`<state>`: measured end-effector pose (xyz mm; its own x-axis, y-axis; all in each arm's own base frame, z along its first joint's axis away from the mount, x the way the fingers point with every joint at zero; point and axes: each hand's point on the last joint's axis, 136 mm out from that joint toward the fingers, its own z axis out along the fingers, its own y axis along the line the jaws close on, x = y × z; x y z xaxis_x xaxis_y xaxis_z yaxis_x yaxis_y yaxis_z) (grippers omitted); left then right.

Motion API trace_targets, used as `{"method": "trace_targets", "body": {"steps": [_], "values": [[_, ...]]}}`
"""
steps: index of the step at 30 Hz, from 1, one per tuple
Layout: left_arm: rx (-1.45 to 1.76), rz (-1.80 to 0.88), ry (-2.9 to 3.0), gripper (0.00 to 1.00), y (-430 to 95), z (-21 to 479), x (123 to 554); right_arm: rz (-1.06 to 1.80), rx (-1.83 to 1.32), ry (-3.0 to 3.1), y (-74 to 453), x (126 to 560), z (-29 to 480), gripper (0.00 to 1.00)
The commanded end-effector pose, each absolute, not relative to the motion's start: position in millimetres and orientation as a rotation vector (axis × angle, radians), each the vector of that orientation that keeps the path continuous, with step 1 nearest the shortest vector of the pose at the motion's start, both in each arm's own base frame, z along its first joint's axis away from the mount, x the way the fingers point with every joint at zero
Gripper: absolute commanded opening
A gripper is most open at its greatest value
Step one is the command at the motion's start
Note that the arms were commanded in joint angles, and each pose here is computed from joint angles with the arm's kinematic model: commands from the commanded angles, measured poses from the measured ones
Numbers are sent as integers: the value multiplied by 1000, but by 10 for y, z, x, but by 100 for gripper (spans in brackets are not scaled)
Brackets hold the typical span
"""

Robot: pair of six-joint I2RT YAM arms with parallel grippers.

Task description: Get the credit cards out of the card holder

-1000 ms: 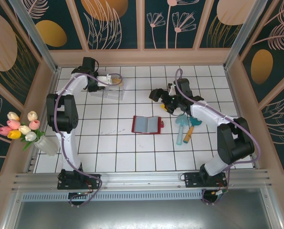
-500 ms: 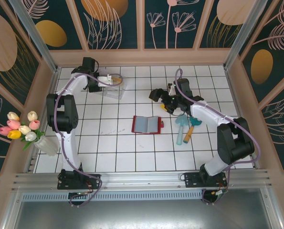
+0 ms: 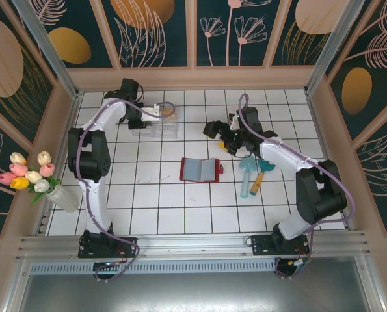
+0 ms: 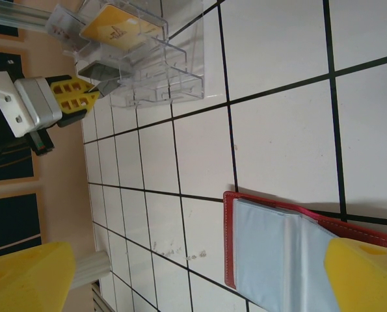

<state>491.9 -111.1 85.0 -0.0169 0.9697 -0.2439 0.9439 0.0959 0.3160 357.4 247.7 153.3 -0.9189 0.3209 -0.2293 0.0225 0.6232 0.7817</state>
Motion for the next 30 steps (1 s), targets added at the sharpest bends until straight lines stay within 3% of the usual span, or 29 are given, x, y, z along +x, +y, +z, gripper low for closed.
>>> {"method": "trace_targets", "body": {"steps": [1,9,30], "values": [[1898,-39,2009,0,-1273,922,4624,1233,246,2469,2545,3589,1675,99],[1911,-112,1992,0,-1382,1057,4408,1230,241,2463,2531,3581,1678,99],[1972,82,1910,3,-1292,1013,4743,1224,252,2473,2529,3579,1641,99]]}}
